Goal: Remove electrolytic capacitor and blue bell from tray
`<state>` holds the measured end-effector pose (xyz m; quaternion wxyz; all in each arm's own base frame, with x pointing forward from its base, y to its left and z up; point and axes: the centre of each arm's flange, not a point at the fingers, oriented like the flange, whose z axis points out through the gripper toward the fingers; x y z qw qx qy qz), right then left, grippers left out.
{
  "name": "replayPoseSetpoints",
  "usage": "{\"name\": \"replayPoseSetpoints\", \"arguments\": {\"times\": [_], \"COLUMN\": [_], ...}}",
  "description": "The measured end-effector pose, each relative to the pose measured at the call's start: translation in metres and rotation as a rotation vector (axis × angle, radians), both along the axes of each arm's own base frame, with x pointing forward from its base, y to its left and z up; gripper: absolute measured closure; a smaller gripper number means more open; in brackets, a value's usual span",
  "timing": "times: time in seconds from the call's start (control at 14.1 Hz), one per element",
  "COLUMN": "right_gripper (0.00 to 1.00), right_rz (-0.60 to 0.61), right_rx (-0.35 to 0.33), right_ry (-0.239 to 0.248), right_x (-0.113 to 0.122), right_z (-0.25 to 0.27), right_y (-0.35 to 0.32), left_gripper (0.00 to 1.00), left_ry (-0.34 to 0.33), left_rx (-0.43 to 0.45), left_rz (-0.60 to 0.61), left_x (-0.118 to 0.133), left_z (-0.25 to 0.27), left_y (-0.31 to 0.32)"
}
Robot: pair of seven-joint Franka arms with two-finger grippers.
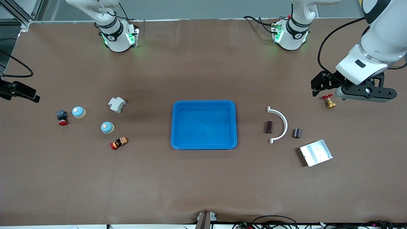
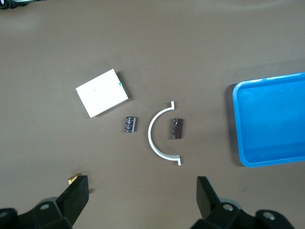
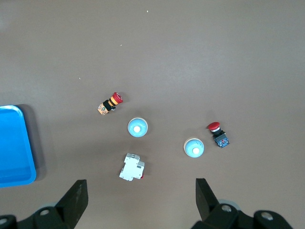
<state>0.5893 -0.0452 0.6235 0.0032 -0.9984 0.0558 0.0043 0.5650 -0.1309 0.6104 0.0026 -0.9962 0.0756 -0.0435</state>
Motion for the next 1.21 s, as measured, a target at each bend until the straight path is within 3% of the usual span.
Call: {"name": "replayPoseSetpoints", "arguments": {"times": [1.21], "right_gripper": [0.0], "right_rz": [-0.001], "right_rx": [0.0], "right_ry": [0.003], "right_x": [-0.0003], "right_z": [-0.0008], "right_y": [-0.0006], "left_gripper": [0.0], "left_ry": [0.004], "left_rx": [-0.001], "left_rz": [0.03], "left_x": [0.0002], "left_z": [-0.0013], "left_y": [0.0021]}}
